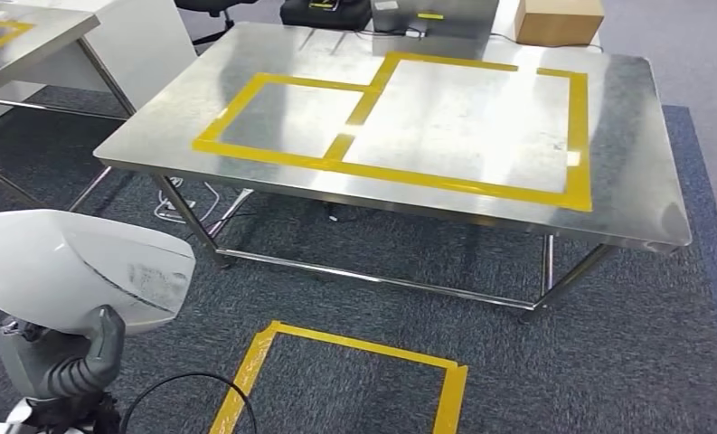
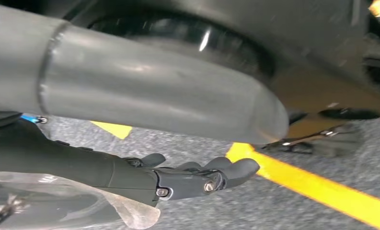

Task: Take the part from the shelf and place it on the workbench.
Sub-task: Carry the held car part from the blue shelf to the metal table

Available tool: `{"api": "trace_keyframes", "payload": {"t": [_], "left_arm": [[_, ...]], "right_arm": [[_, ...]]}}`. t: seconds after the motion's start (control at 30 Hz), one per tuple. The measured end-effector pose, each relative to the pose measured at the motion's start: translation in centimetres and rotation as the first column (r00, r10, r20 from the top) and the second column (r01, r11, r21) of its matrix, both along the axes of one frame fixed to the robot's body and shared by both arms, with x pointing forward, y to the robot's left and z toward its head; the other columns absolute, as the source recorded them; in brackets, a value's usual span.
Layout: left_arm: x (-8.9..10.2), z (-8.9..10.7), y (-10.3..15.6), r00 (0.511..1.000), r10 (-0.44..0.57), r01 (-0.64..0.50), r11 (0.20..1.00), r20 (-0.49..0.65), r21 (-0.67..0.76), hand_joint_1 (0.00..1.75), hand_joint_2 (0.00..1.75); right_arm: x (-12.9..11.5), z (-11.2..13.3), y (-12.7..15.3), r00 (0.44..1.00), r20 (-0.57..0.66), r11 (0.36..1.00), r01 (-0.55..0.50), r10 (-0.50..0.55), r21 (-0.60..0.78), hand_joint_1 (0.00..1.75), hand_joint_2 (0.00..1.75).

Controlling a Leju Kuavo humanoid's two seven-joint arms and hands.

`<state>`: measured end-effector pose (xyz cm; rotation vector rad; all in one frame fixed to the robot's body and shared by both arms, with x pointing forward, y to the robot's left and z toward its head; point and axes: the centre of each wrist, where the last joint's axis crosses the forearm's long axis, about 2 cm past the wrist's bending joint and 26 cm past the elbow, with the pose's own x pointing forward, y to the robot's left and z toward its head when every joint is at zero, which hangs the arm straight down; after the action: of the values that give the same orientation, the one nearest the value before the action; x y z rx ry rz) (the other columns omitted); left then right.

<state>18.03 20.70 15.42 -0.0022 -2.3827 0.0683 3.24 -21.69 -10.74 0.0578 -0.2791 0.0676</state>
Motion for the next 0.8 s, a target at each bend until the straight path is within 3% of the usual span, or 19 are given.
{"api": "trace_keyframes", "payload": {"t": [0.8], "left_arm": [[0.2,0.11,-0.02,1.0,-0.003,0.003,1.0,0.004,-0.004,1.75,1.75]], "right_arm": [[-0.17,-0.02,-0.06,1.0,-0.007,1.0,-0.007,0.007,0.0,0.0,0.0]]}}
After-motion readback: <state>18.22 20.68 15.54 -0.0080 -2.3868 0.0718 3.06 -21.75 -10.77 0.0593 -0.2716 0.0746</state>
